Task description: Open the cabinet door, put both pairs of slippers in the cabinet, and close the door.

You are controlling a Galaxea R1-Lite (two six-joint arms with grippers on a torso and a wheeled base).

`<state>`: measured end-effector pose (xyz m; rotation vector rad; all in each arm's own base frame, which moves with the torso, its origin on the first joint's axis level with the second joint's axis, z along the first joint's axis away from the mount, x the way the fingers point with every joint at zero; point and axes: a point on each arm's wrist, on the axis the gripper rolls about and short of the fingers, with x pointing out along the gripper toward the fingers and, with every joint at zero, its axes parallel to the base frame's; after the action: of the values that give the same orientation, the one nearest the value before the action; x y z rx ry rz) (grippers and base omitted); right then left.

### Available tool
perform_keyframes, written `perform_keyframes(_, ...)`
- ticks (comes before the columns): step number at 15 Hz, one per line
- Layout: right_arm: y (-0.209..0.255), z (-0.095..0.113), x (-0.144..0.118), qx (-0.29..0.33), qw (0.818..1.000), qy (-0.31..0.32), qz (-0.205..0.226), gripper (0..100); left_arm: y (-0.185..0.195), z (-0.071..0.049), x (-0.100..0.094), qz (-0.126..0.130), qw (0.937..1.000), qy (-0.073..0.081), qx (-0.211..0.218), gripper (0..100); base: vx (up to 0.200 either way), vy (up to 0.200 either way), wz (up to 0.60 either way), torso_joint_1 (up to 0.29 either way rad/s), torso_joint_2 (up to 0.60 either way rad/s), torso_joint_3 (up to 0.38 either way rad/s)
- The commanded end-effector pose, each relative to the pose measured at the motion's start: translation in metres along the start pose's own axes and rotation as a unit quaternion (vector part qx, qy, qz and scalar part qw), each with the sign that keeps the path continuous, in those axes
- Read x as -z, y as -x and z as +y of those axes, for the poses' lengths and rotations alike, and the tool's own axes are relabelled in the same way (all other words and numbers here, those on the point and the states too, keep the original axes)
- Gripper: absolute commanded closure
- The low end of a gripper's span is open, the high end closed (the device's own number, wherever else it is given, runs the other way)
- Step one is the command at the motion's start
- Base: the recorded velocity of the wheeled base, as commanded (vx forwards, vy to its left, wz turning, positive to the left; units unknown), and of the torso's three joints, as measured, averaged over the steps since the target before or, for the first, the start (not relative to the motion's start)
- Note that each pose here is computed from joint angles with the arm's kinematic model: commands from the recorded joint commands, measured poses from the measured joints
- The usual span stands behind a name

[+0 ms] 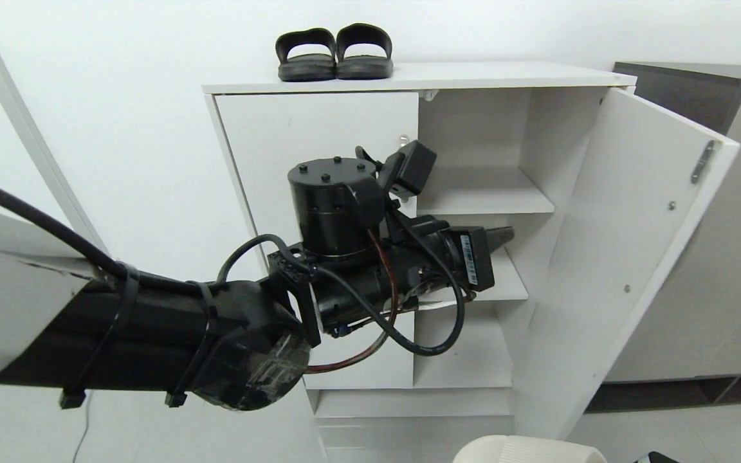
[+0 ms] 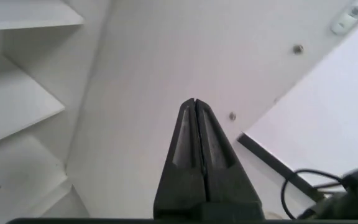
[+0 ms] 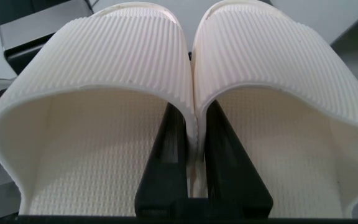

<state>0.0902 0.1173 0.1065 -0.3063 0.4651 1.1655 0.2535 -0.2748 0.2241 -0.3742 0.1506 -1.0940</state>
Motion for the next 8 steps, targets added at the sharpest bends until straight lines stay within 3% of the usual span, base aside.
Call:
perform_keyframes(1, 0.000, 0.000, 0.000, -0.001, 1.000, 0.000, 0.001, 100, 0.002, 0.007, 0.001, 0.001, 1.0000, 0.001, -0.010, 100, 0.000, 0.000, 0.00, 0.000, 0.00, 0.000)
perform_keyframes(4, 0.000, 0.000, 0.000, -0.001, 1.000, 0.000, -0.001, 100, 0.011, 0.014, -0.006, -0.011, 0.9994, -0.003, -0.033, 100, 0.000, 0.000, 0.00, 0.000, 0.00, 0.000)
perform_keyframes(7, -0.002, -0.001, -0.003, 0.002, 1.000, 0.001, -0.005, 100, 0.044, 0.006, -0.025, -0.044, 0.9969, -0.011, -0.065, 100, 0.000, 0.000, 0.00, 0.000, 0.00, 0.000)
perform_keyframes(8, -0.004, -0.004, -0.008, 0.012, 1.000, 0.000, -0.009, 100, 0.068, -0.002, -0.036, -0.057, 0.9959, -0.015, -0.068, 100, 0.000, 0.000, 0.00, 0.000, 0.00, 0.000)
